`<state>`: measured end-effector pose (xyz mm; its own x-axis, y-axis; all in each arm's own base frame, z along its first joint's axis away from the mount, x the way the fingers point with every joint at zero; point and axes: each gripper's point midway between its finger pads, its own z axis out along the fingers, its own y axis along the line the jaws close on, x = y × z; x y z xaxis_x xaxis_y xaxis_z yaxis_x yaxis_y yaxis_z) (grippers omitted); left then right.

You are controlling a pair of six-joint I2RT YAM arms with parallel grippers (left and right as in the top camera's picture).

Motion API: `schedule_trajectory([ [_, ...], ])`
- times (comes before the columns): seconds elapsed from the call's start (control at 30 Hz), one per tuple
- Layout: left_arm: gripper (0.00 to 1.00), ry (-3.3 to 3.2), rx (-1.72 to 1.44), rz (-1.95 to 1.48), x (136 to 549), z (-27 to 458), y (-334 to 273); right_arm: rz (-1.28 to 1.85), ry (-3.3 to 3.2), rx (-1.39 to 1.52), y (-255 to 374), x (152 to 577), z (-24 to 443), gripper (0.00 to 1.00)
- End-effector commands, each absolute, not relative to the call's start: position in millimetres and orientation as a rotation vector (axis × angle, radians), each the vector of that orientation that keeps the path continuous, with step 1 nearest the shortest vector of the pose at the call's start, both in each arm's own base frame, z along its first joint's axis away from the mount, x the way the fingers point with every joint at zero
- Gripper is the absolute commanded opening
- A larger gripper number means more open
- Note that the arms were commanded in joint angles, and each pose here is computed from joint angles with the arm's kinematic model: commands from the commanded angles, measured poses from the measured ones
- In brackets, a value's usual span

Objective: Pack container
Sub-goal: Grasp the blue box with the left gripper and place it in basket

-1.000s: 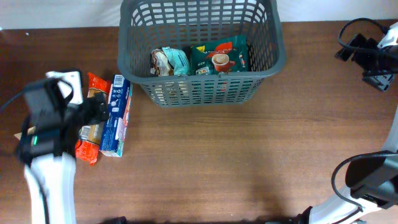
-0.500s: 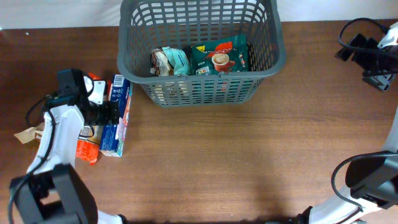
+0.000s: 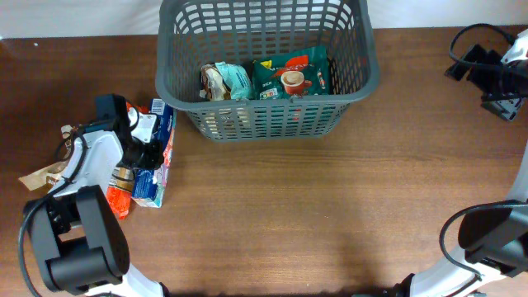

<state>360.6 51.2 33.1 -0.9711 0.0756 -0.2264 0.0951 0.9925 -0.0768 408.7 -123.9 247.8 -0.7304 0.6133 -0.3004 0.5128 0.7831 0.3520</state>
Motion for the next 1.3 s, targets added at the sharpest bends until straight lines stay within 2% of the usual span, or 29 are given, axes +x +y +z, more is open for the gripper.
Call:
schedule_trajectory([
  [0.0,0.04,2.915,0.155,-0.163,361,29,44,0.351,2.564,0.855,-123,407,250,0.99],
  [0.03,0.02,2.917,0.155,-0.166,361,29,44,0.351,2.565,0.855,-123,407,250,0.99],
  [0.2,0.02,2.911,0.154,-0.162,367,46,46,0.351,2.564,0.855,-123,407,250,0.99],
  [0.33,0.02,2.861,0.153,-0.103,391,91,55,0.350,2.565,0.855,-123,407,250,0.99],
  [0.43,0.02,2.802,0.138,0.011,410,137,70,0.351,2.565,0.855,-123,407,250,0.99],
  [0.57,0.02,2.603,0.092,0.254,443,240,100,0.351,2.565,0.855,-123,407,250,0.99],
  [0.73,0.02,2.325,0.096,0.358,462,349,104,0.351,2.565,0.855,-123,407,250,0.99],
  [0.83,0.02,2.176,0.317,0.403,466,400,76,0.351,2.565,0.855,-123,407,250,0.99],
  [0.93,0.02,2.012,0.729,0.540,468,431,28,0.351,2.565,0.855,-123,407,250,0.99],
  [1.03,0.02,1.810,1.122,0.639,469,439,-34,0.351,2.565,0.855,-123,407,250,0.99],
  [1.1,0.02,1.681,1.275,0.658,470,441,-75,0.351,2.565,0.855,-123,407,250,0.99],
  [1.27,0.02,1.505,1.417,0.640,482,432,-158,0.351,2.565,0.855,-123,407,250,0.99],
])
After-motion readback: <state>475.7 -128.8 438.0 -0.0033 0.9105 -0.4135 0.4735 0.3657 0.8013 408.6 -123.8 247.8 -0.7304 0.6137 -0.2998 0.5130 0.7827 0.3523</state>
